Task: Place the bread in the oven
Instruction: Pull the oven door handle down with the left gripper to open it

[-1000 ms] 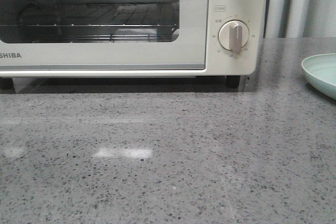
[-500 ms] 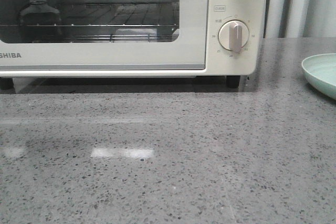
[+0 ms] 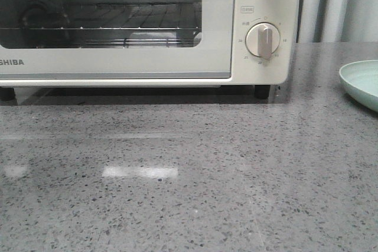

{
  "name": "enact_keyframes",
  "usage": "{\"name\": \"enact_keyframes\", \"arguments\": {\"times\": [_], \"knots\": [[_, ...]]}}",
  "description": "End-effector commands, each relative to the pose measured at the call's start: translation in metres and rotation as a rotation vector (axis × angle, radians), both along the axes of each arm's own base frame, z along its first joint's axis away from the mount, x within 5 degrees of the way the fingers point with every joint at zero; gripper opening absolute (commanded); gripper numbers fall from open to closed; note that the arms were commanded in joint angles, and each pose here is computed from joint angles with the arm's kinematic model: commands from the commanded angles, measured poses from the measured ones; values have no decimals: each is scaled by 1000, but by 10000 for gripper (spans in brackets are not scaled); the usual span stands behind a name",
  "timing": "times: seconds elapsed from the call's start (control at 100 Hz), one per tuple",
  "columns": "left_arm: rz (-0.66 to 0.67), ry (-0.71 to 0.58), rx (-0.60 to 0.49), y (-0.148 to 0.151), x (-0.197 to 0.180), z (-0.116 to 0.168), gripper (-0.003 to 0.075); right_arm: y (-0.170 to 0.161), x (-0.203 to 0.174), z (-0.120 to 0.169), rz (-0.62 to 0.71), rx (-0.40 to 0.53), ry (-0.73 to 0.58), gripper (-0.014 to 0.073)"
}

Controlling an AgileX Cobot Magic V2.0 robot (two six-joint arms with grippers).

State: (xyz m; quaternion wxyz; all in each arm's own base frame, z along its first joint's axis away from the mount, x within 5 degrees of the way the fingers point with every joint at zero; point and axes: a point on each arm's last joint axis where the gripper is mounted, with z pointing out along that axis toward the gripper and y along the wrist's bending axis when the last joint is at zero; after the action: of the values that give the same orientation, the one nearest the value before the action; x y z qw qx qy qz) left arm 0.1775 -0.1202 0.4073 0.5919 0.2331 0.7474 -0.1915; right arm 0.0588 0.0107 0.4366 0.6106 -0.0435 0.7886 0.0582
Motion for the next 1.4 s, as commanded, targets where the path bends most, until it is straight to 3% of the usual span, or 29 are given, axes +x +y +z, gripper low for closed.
{"name": "enact_keyframes", "arguments": {"times": [0.0, 0.5, 0.89, 1.14, 1.24, 1.39], "knots": [[1, -87, -69, -5, 5, 15, -21, 1, 2, 13, 13, 4, -83, -40], [3, 14, 0, -26, 38, -17, -21, 2, 2, 15, 24, 7, -100, -40], [17, 99, -13, -6, 7, -66, -21, 1, 2, 15, 24, 8, -105, -40], [24, 104, -101, 26, -42, -88, -22, 2, 2, 15, 25, 7, -99, -40], [24, 97, -244, 40, -66, -84, -22, 2, 1, 14, 26, 5, -86, -40], [-28, -86, -376, 66, -108, -58, -22, 2, 1, 8, 30, -4, -28, -40]]}}
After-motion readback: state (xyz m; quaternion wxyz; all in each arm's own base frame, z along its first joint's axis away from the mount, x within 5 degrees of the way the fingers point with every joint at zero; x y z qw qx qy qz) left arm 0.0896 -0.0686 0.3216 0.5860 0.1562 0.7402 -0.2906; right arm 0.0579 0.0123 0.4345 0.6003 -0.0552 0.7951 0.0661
